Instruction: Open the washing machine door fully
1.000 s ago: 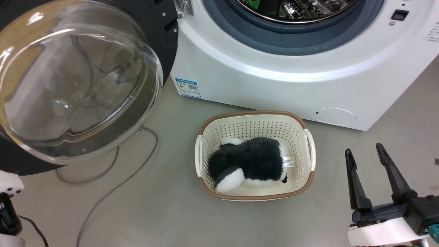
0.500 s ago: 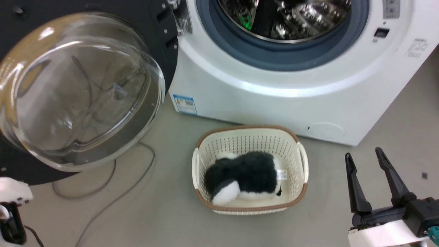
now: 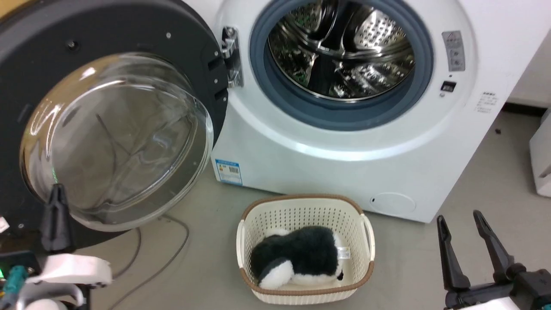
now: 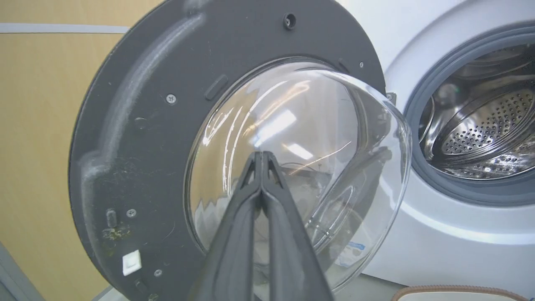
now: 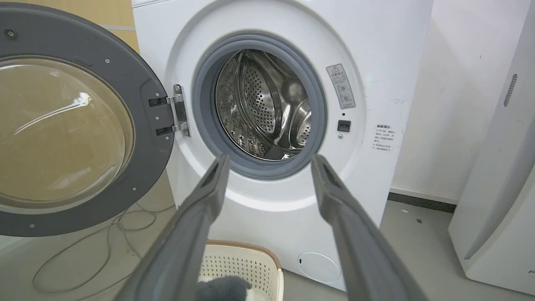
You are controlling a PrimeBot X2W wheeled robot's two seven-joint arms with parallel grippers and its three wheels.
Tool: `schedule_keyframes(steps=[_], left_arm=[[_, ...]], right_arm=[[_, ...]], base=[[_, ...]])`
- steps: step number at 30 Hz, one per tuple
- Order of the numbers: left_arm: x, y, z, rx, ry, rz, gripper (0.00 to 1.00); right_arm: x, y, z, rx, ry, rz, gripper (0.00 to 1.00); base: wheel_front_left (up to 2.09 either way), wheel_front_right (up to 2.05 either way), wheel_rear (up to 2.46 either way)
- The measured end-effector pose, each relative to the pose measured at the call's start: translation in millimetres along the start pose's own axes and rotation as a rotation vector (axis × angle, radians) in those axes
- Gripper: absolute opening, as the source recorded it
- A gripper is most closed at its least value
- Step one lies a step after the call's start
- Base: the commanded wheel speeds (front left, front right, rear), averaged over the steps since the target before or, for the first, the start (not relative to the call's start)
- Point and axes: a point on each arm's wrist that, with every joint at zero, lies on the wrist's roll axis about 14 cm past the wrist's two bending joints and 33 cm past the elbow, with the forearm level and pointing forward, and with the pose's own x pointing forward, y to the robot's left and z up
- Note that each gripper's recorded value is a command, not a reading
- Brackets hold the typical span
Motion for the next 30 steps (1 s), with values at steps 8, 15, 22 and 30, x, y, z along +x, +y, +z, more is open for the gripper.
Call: schedule_keyframes(steps=[8,15,22,30], left_arm=[[-11,-50,12,-0.118,-0.039,-0.135,1.0],[-17,-85,11,-0.149,-0.029,-0.238,1.0],[-23,-127,3,-0.174,0.003,-0.351,1.0],[-24,-160,-9,-0.186,0.047,-0.427,1.0]], right_arm=[[-12,-10,7,-0.008,-0.011,-0.037,1.0],[-22,-22,13,-0.021,-0.023,-0.08,1.0],[-35,-37,18,-0.033,-0.031,-0.132,1.0],[-50,-53,21,-0.046,-0.03,-0.193,1.0]], base=[[0.0,0.0,0.0],[0.0,0.0,0.0],[0.0,0.0,0.0],[0.0,0.0,0.0]])
